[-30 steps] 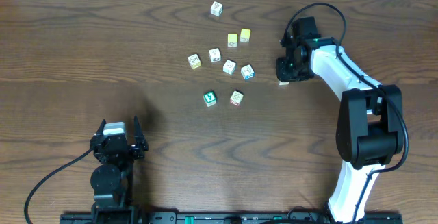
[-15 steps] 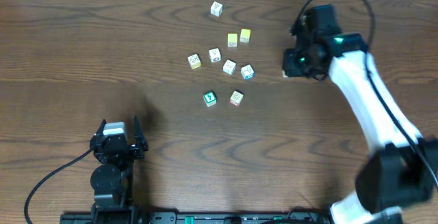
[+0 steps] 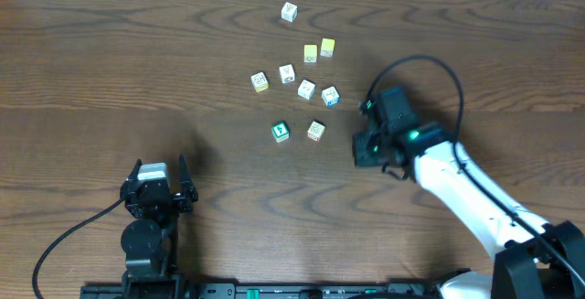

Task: Lift 4 blocks
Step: 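Carry the Z block toward the front and set it down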

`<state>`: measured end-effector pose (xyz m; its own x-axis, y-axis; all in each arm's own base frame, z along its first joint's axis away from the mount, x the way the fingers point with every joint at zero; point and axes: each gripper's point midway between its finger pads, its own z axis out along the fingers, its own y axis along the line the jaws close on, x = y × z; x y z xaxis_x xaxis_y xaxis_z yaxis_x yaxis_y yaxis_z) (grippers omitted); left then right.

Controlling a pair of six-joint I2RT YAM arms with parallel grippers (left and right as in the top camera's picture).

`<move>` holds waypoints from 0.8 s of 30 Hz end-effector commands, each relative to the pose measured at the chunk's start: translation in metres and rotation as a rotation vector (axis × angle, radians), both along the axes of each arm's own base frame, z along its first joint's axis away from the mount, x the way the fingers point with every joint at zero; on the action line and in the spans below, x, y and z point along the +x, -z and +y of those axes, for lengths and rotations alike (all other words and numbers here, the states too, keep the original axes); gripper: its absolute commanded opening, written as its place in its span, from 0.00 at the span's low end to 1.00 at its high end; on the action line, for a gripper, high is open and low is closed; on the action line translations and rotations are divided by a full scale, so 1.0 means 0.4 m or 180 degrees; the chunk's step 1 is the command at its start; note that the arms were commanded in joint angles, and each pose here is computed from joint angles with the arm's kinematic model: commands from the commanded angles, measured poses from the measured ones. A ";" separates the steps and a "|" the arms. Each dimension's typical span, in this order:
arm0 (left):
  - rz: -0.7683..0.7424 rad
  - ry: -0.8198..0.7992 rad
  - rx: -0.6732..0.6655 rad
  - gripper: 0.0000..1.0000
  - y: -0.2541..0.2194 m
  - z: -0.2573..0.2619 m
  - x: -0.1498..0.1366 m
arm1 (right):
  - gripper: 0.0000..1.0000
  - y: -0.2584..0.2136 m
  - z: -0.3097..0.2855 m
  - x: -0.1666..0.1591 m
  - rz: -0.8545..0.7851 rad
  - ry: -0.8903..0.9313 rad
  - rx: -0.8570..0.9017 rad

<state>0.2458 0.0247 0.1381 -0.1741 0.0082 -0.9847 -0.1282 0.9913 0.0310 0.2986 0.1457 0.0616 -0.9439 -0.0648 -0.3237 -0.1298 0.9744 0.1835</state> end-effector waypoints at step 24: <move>0.0190 -0.0042 0.0028 0.76 0.046 0.008 -0.006 | 0.05 0.117 -0.020 -0.077 0.0138 0.0489 -0.0063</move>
<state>0.2458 0.0246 0.1380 -0.1744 0.0082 -0.9846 -0.1278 0.9913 0.0309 0.2718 0.1364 0.0167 -0.9544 0.0641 -0.2914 0.0182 0.9873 0.1576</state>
